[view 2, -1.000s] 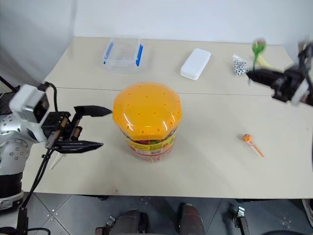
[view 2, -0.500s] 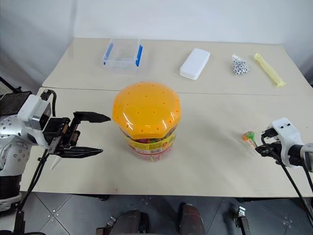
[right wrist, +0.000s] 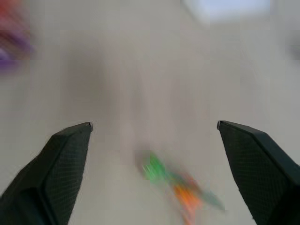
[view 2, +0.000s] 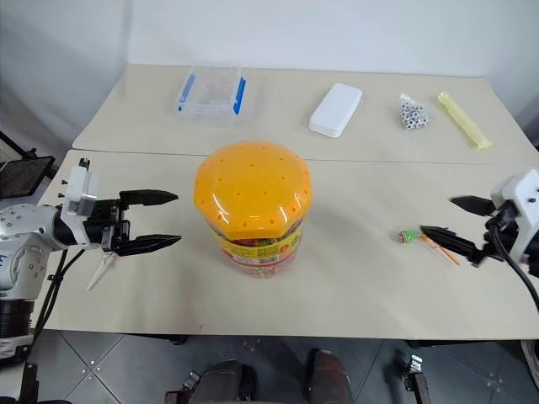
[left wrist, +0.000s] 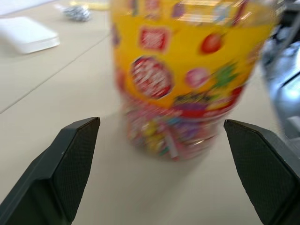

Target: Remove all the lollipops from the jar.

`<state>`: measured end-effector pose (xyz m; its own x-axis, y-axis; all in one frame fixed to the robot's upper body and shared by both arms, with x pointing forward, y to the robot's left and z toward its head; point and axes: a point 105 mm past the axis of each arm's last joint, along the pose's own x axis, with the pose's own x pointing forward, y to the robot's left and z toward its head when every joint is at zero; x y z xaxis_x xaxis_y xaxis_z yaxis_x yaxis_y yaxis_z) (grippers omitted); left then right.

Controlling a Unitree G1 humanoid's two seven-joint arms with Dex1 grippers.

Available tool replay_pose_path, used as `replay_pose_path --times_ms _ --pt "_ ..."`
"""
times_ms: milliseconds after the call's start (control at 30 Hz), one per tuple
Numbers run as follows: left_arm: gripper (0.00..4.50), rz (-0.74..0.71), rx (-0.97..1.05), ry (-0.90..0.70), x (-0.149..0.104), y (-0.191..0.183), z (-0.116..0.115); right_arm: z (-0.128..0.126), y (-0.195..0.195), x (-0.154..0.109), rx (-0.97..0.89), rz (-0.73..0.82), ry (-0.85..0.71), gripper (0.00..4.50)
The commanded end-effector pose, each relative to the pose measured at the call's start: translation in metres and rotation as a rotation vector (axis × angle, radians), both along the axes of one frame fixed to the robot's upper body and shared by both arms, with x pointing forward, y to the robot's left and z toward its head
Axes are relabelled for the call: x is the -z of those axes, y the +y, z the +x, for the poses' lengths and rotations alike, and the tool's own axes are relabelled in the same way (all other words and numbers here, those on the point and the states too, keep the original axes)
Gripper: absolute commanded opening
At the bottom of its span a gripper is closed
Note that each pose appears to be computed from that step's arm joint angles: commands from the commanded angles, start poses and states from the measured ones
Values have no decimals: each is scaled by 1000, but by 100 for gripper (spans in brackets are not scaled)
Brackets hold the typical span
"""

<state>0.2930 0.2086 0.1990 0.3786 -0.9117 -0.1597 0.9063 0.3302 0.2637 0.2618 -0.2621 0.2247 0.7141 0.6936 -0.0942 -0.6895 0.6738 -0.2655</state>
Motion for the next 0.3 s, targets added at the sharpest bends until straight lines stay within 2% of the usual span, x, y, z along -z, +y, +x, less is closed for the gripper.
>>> replay_pose_path --times_ms 33,133,233,300 --pt "450 96 -28 -28 20 0 -8 -21 65 14 -309 -55 -24 449" --pt "450 110 -92 -1 40 1 -9 -26 92 44 -408 -69 -5 449" --pt "450 78 -183 -20 50 4 -5 -27 92 74 -439 -159 -2 449" --pt "450 55 -196 -38 52 1 -8 -18 87 81 -378 -153 -34 449"
